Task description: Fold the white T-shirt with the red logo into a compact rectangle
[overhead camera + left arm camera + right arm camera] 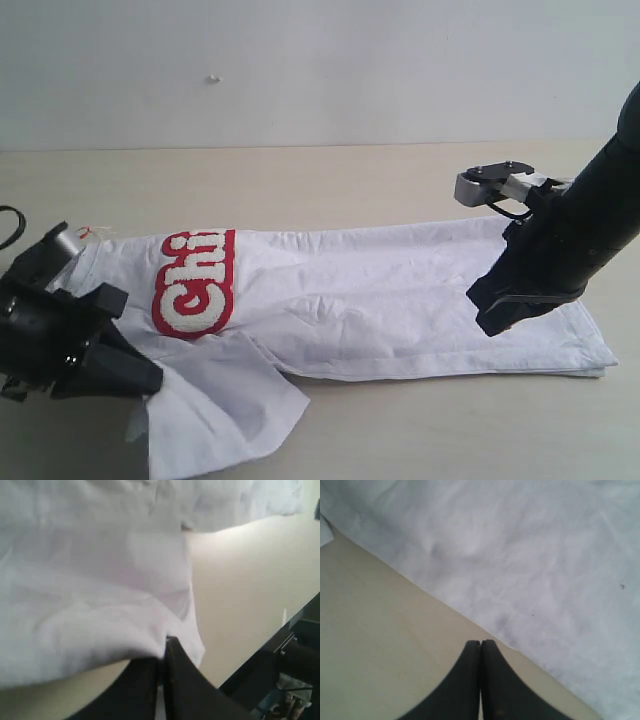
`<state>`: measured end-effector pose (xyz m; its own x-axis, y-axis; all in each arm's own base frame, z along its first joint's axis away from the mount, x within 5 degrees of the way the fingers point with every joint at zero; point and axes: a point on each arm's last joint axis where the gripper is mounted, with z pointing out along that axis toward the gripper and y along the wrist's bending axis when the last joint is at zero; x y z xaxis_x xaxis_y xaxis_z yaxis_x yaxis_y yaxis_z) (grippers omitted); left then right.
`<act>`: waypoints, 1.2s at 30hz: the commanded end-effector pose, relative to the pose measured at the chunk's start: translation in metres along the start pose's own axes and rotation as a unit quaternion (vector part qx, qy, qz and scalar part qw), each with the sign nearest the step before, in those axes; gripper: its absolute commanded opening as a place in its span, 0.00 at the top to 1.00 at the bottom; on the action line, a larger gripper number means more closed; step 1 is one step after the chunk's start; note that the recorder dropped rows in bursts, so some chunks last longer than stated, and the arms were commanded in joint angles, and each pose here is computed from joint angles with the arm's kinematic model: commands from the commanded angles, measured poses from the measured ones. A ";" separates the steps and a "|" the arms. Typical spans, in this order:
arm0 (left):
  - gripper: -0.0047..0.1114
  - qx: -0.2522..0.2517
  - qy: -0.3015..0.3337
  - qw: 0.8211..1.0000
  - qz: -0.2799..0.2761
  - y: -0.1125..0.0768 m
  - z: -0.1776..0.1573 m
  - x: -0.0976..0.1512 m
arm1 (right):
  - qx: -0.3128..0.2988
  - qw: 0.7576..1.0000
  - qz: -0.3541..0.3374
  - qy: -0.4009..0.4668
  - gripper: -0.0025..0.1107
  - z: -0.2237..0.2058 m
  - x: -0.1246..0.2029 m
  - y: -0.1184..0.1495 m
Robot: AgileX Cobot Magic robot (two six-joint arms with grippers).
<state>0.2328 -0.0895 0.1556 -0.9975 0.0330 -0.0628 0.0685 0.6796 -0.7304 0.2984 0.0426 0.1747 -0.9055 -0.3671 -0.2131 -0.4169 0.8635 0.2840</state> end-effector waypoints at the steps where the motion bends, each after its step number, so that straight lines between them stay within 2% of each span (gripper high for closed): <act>1: 0.96 0.011 -0.057 0.998 0.002 -0.011 -0.008 -0.020 | 0.001 1.000 -0.003 -0.005 0.98 -0.002 0.001 0.000; 8: 0.96 -0.021 -0.161 0.987 -0.010 -0.012 -0.021 -0.050 | 0.000 1.000 -0.003 -0.004 0.98 -0.002 0.001 0.001; 12: 0.96 -0.047 -0.227 0.972 -0.034 -0.002 -0.037 -0.067 | 0.000 1.000 -0.001 -0.004 0.98 -0.002 0.001 0.001; 15: 0.95 -0.072 -0.251 0.965 -0.037 0.006 -0.041 -0.076 | 0.001 1.000 -0.001 -0.005 0.98 -0.002 0.001 0.000; 16: 0.92 -0.077 -0.250 0.965 -0.029 0.008 -0.040 -0.078 | 0.002 1.000 -0.001 -0.007 0.98 -0.002 0.001 0.000; 18: 0.81 -0.081 -0.239 0.967 -0.018 0.013 -0.035 -0.081 | 0.005 1.000 -0.001 -0.010 0.98 -0.002 0.000 0.000; 23: 0.24 -0.082 -0.220 0.972 -0.026 0.023 -0.025 -0.085 | 0.005 1.000 -0.001 -0.010 0.98 -0.002 0.000 0.000; 25: 0.14 -0.092 -0.224 0.970 -0.018 0.026 -0.025 -0.087 | 0.005 1.000 -0.001 -0.010 0.98 -0.002 0.000 0.000; 30: 0.17 -0.104 -0.237 0.966 -0.004 0.028 -0.029 -0.091 | 0.004 1.000 -0.001 -0.009 0.98 -0.002 0.000 0.000; 33: 0.24 -0.106 -0.247 0.963 0.001 0.028 -0.035 -0.097 | 0.002 1.000 -0.001 -0.006 0.98 -0.002 0.001 0.000; 36: 0.35 -0.105 -0.260 0.960 0.001 0.028 -0.043 -0.102 | 0.000 1.000 -0.001 -0.004 0.98 -0.002 0.001 0.001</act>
<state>0.3299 -0.0478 0.1664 -0.8639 -0.2852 -0.4151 0.0111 0.8132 -0.5819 0.2990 0.0425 0.1747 -0.9054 -0.3641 -0.2182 -0.4156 0.8649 0.2814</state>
